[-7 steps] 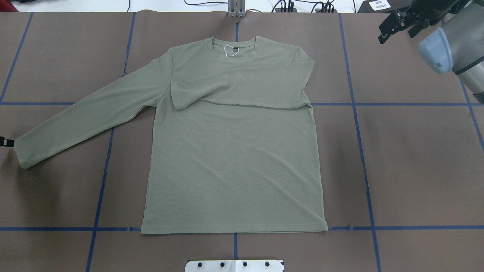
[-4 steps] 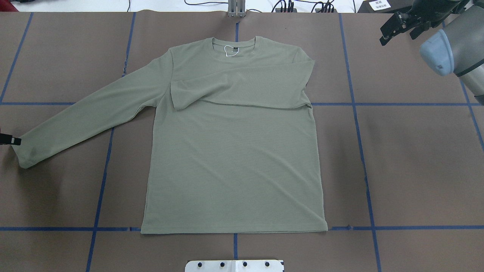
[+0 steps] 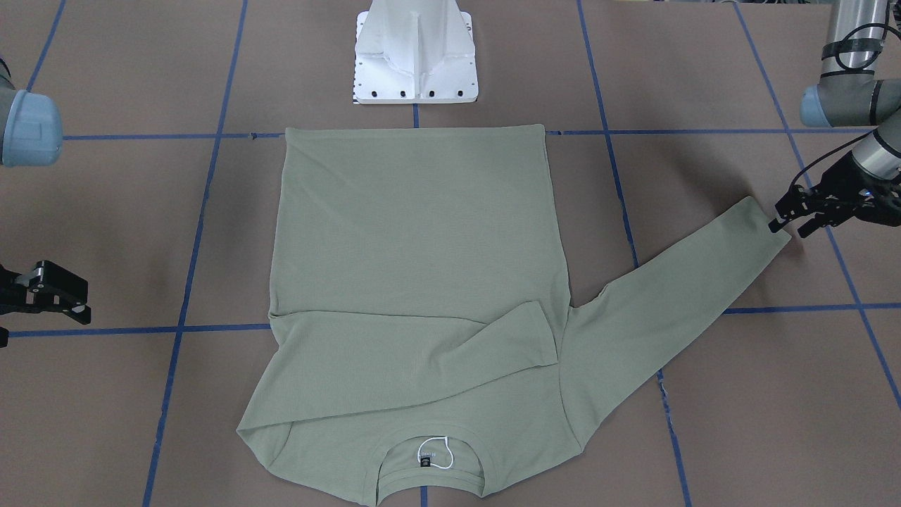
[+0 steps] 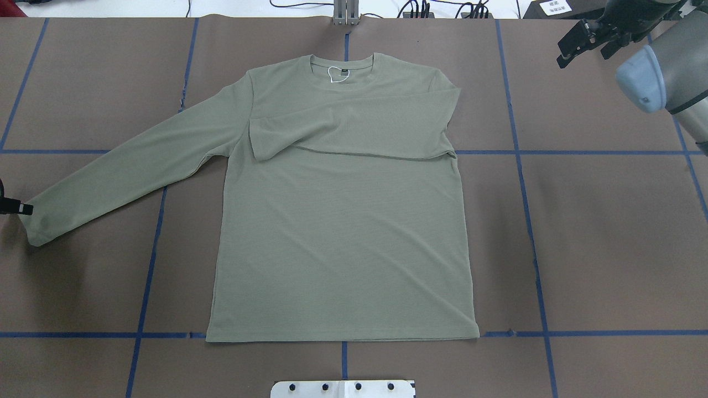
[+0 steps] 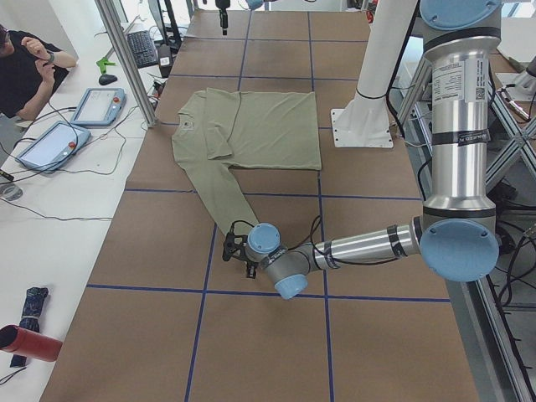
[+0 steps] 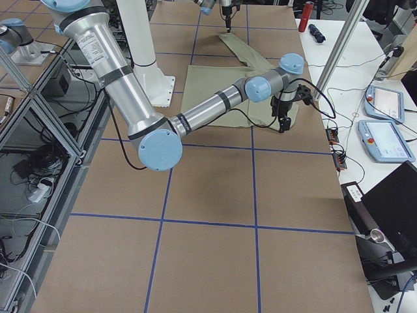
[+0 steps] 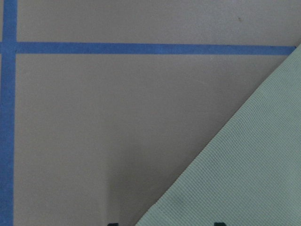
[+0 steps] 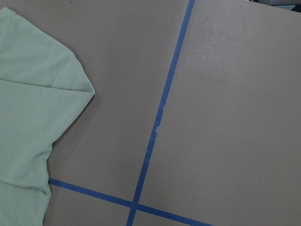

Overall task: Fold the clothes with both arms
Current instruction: 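Grasp the cuff of the other sleeve with the left gripper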

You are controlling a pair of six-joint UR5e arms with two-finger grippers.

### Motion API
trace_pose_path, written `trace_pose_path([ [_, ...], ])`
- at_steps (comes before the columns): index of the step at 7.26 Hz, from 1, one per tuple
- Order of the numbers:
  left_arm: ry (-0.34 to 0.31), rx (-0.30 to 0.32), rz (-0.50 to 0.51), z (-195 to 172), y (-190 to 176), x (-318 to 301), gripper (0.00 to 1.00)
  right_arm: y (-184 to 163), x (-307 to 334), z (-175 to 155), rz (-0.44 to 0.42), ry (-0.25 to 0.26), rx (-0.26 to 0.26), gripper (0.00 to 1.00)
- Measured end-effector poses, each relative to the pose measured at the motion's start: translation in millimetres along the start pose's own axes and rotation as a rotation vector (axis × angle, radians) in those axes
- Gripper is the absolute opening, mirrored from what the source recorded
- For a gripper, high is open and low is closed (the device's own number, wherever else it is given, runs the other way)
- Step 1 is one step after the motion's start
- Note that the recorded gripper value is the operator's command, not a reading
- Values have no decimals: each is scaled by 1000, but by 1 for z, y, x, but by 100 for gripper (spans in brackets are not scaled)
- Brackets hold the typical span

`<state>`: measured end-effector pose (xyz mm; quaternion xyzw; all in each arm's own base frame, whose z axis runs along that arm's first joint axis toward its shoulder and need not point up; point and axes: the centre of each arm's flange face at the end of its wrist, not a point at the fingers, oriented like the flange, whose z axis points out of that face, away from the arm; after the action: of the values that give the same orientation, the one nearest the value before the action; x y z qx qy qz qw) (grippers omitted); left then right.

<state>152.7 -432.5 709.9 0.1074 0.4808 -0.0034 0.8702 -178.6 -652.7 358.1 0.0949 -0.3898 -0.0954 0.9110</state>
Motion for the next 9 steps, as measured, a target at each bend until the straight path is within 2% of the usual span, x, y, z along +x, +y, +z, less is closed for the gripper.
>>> trace_pose_path([
  [3, 0, -6, 1, 3, 1, 0, 56, 2, 2, 1, 2, 1, -2, 100],
  [6, -1, -9, 0, 4, 2, 0, 56, 4, 4, 2, 4, 1, -3, 100],
  [7, -1, -10, 0, 4, 2, 0, 49, 5, 4, 2, 4, 2, -3, 100],
  [9, -1, -11, -1, 4, 2, 0, 5, 5, 4, 2, 4, 2, -4, 100],
])
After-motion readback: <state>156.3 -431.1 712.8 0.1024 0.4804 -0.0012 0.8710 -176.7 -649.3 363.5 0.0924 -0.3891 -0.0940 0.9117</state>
